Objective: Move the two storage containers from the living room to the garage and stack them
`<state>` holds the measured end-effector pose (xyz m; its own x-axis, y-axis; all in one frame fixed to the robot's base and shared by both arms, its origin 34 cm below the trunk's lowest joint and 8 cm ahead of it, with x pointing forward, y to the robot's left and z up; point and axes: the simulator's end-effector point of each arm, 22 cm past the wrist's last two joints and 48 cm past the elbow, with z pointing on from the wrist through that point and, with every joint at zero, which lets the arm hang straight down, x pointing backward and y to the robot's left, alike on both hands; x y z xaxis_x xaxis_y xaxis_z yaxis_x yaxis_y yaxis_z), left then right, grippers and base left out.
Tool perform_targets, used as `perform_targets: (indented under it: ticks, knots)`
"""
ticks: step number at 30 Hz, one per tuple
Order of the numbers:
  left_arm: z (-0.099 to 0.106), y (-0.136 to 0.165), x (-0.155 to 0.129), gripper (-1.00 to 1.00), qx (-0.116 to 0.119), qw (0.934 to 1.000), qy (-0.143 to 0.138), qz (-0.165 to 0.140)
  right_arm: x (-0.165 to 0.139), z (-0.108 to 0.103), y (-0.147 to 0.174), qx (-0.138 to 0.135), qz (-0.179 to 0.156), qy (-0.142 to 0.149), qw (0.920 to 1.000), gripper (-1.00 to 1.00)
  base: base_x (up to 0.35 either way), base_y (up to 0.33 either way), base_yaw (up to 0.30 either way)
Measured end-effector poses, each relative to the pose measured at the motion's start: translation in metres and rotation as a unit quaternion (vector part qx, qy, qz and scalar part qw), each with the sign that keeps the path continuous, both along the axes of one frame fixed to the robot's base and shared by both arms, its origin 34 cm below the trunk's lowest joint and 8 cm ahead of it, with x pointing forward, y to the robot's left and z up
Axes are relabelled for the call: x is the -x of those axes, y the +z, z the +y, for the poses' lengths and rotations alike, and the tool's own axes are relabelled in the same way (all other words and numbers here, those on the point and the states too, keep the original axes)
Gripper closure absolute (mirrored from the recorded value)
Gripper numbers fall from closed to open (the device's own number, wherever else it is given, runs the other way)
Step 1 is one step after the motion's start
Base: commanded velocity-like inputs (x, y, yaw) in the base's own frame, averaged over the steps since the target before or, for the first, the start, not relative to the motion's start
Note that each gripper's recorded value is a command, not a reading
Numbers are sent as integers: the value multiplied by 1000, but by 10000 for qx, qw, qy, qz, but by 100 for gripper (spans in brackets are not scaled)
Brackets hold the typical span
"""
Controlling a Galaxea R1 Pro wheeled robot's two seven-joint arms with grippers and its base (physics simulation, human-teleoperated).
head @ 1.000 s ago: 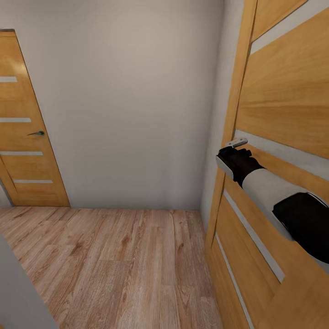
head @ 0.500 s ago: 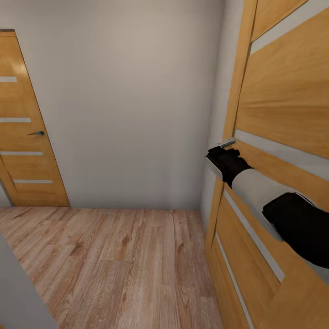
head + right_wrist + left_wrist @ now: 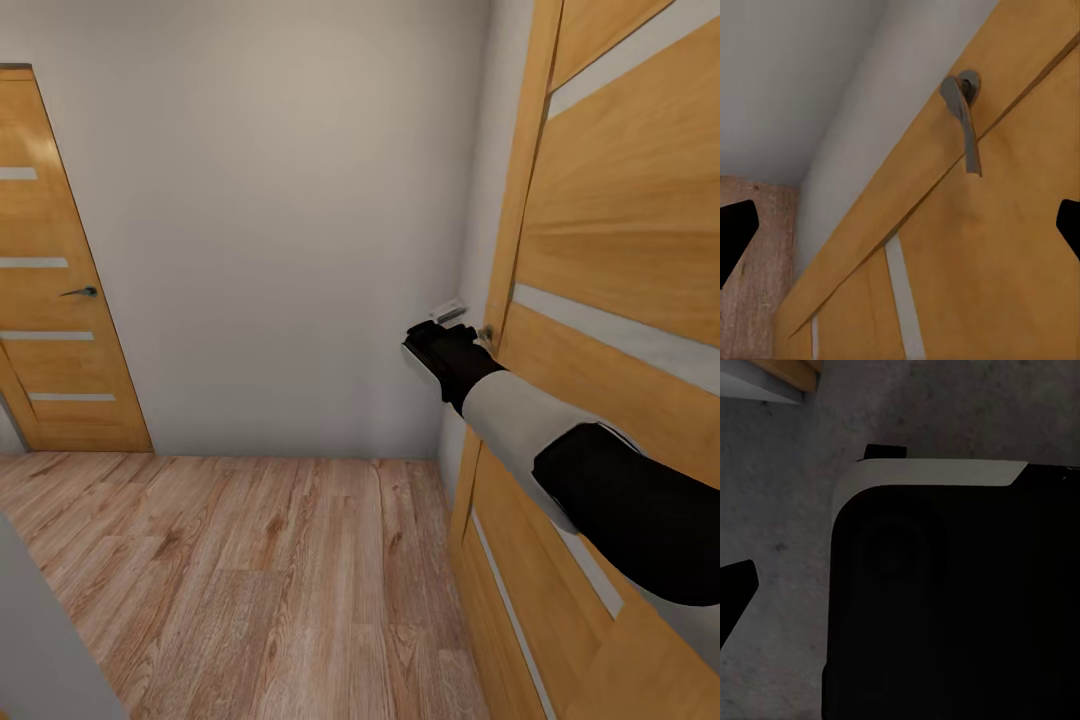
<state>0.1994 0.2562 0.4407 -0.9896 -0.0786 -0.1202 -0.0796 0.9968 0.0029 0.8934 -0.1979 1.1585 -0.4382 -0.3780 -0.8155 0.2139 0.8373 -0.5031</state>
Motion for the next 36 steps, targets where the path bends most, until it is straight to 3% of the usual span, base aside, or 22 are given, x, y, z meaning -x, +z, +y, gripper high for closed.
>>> perform_targets:
  ticks: [5,8,12,15,19,22,25,36]
  knots:
    - [0,0,0,-100,0,10000,2,-2,-2,11,-1,-272,-8,161,9995,-100,0,0,0]
    - [0,0,0,-100,0,10000,3,-3,-2,29,-17,-792,171,400,9959,-100,0,0,0]
    - [0,0,0,-100,-2,10000,3,-9,-1,60,-37,-1439,452,871,9847,-100,0,0,0]
    - [1,0,0,-100,-5,10000,4,-9,0,78,-50,-1689,589,1175,9768,-100,0,0,0]
    - [1,0,0,-100,-7,10000,5,-6,7,106,-91,-2052,880,1649,9607,-100,0,0,0]
    - [1,0,0,-100,-7,10000,9,-8,13,116,-112,-2178,1048,1817,9532,-100,0,0,0]
    - [2,0,0,-100,-12,10000,9,-10,15,119,-116,-2216,1085,1862,9510,-100,0,0,0]
    - [2,0,0,-100,-15,10000,9,-10,16,122,-119,-2258,1120,1918,9485,-100,0,0,0]
